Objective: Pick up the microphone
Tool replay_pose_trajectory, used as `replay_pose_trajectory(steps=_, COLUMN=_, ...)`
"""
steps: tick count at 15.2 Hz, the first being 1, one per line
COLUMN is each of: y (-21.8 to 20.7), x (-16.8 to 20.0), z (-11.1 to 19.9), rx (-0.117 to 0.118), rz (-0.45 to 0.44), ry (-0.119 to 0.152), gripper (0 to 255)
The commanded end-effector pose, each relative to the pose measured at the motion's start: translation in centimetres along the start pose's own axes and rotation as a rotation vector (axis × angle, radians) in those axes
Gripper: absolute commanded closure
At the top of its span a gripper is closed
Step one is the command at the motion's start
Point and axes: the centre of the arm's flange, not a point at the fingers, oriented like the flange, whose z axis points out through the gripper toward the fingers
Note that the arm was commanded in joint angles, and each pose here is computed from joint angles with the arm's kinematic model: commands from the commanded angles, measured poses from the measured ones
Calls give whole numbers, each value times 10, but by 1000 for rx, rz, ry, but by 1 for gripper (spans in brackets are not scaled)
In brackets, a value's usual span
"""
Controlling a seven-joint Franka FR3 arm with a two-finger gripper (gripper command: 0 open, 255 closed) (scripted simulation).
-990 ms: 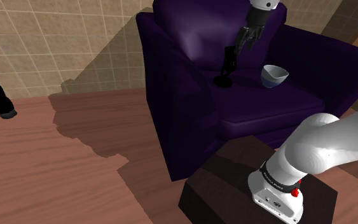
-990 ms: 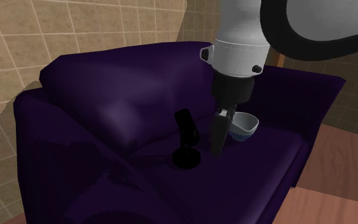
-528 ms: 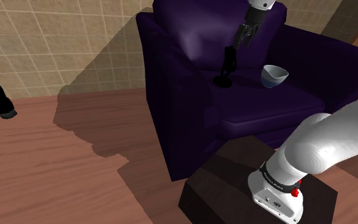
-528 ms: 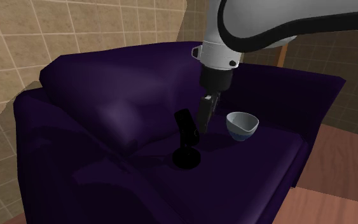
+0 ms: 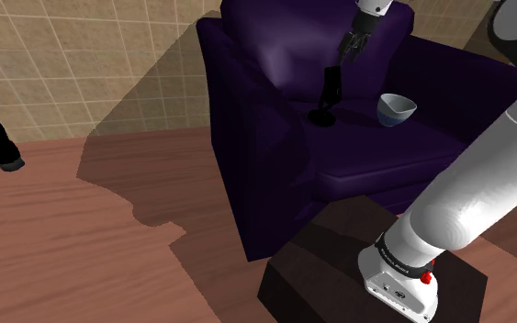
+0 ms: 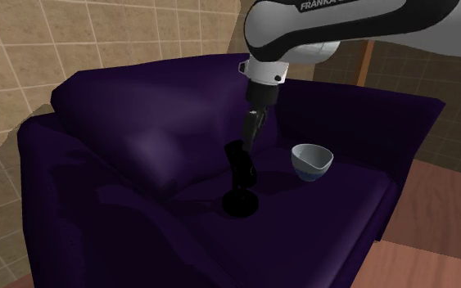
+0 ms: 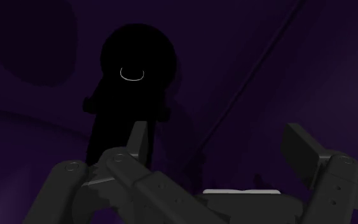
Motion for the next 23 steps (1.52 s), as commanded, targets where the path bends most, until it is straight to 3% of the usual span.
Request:
replay_pose_trajectory(steps=1, y=22, x=12, z=6, rx=13, rz=-6, ry=9, gripper=0)
replay_pose_trajectory(steps=7, y=88, x=49, z=20, rx=47, rz=-15, ry=31, gripper=0)
replay_pose_trajectory(steps=16, y=90, x=43, z=60, rx=47, rz=-15, ry=31, gripper=0)
replay_pose_trajectory(steps=17, y=90, x=44, z=60, rx=47, rz=-15, ry=31, gripper=255)
replay_pose_trajectory(steps=23, y=90, x=42, z=61, rx=47, rz=-15, ry=31, gripper=255)
